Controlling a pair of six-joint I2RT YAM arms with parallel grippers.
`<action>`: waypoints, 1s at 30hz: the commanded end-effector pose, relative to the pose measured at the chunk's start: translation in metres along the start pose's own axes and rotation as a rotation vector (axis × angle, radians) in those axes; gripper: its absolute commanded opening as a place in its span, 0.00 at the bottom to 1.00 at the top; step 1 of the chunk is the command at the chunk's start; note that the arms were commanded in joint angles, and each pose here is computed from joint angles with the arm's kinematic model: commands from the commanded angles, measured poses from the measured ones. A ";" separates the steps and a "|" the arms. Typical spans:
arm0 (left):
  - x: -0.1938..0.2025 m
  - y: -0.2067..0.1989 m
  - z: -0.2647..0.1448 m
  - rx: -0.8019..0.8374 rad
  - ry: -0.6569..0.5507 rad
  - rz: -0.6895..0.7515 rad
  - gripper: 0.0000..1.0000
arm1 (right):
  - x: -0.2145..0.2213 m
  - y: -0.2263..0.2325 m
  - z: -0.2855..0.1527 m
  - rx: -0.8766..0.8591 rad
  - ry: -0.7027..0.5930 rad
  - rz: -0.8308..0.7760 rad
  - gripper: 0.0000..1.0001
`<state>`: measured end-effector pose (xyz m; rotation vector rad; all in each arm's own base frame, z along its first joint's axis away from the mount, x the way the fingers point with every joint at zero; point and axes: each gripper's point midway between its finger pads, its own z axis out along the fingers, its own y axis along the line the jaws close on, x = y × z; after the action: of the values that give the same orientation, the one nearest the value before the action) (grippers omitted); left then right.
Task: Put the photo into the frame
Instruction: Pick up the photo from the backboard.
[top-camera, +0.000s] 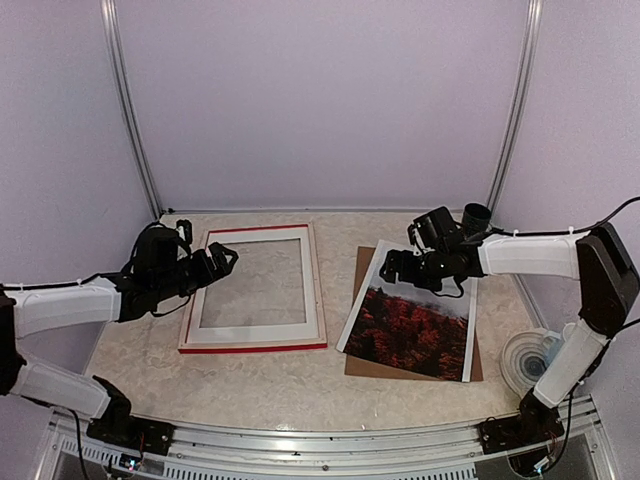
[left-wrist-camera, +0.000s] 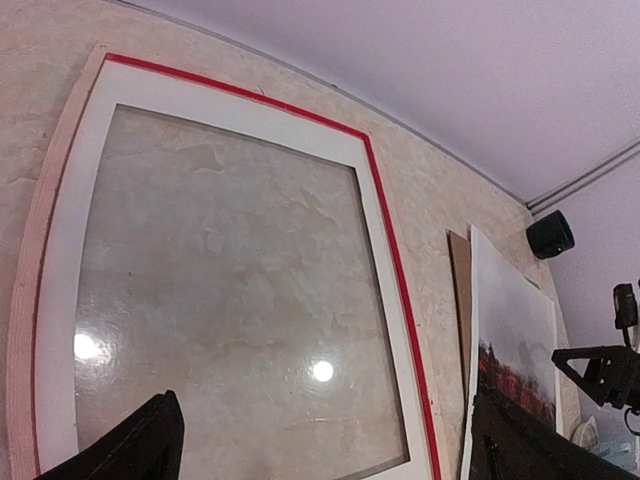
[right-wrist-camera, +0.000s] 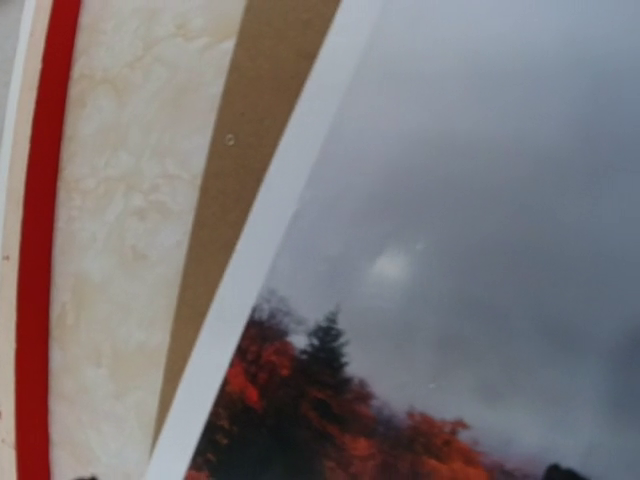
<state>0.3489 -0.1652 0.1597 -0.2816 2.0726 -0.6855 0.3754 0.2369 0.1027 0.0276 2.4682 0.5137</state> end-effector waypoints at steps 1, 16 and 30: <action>0.010 -0.022 0.011 0.026 0.037 0.064 0.99 | -0.014 -0.015 -0.015 -0.004 -0.058 0.034 0.96; 0.067 -0.108 0.035 0.245 0.213 0.238 0.99 | -0.016 -0.115 -0.040 0.118 -0.102 0.257 0.94; 0.135 -0.186 0.058 0.401 0.391 0.392 0.99 | 0.010 -0.187 -0.048 0.188 -0.083 0.417 0.91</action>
<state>0.3180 -0.3704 0.1444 0.3896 2.2048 -0.9102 0.3592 0.0530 0.0611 0.6170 2.4529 0.4007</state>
